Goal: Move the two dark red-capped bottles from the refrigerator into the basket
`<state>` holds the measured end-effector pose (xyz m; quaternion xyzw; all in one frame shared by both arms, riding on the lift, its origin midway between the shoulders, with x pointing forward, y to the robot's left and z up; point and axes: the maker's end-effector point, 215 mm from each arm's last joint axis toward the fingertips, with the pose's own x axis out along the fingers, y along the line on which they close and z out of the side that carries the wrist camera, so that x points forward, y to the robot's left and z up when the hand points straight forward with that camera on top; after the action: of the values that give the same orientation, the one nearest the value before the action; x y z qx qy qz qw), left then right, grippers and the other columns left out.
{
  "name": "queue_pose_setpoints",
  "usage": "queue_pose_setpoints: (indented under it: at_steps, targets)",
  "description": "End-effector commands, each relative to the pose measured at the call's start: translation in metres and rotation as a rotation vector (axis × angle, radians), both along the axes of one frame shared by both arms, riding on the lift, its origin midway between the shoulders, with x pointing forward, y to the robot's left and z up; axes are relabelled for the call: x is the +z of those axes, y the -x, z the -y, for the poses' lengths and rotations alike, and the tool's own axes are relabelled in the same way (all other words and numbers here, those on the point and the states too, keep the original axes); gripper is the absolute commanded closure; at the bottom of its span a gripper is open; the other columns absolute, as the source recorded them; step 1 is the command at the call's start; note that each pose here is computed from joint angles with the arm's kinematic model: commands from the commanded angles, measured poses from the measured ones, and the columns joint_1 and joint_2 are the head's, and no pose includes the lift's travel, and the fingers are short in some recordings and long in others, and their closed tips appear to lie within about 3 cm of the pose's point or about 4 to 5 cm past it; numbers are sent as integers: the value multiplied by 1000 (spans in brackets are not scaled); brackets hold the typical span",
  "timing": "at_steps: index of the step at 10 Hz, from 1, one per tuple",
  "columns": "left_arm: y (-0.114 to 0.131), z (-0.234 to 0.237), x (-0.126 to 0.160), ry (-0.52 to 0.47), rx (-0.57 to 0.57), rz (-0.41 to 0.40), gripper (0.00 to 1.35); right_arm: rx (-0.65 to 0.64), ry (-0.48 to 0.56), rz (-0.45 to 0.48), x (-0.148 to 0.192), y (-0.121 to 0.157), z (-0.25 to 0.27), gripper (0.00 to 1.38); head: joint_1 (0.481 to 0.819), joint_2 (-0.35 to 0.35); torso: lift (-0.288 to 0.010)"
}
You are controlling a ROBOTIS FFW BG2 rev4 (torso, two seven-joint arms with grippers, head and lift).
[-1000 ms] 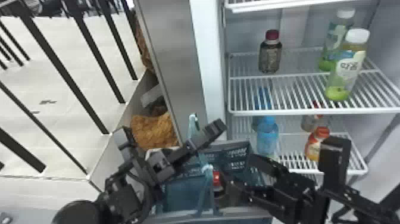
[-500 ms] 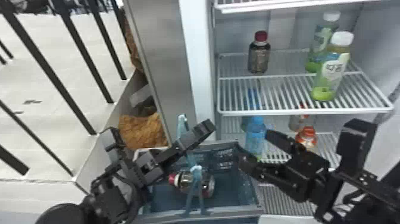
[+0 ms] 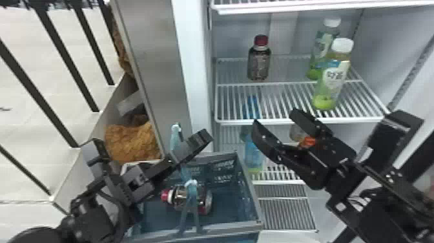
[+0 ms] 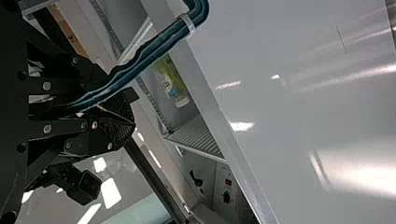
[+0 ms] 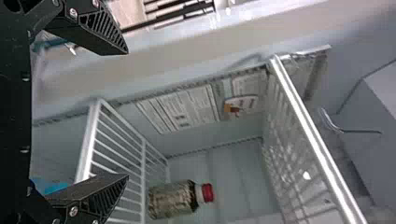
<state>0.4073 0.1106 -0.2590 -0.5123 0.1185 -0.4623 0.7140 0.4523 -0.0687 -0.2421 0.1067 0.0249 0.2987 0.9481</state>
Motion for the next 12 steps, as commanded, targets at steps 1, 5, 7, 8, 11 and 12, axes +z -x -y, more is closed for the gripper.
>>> queue_pose_setpoints:
  at_steps: [1, 5, 7, 8, 11, 12]
  targets:
    - [0, 0, 1, 3, 0, 1, 1202, -36, 5, 28, 6, -12, 9, 147, 695, 60, -34]
    - [1, 1, 2, 8, -5, -1, 1202, -146, 42, 53, -1, -54, 30, 148, 695, 24, -34]
    - [1, 1, 2, 8, -7, 0, 1202, -178, 48, 47, -8, -80, 35, 148, 695, 9, -34]
    - [1, 1, 2, 8, -7, 0, 1202, -182, 53, 47, -9, -92, 33, 148, 695, 7, -34]
    - [0, 2, 3, 5, -9, 3, 1202, -202, 57, 39, -15, -128, 31, 148, 690, 8, -34]
    - [0, 2, 3, 7, -10, 3, 1202, -211, 58, 34, -16, -141, 33, 148, 684, 9, -34]
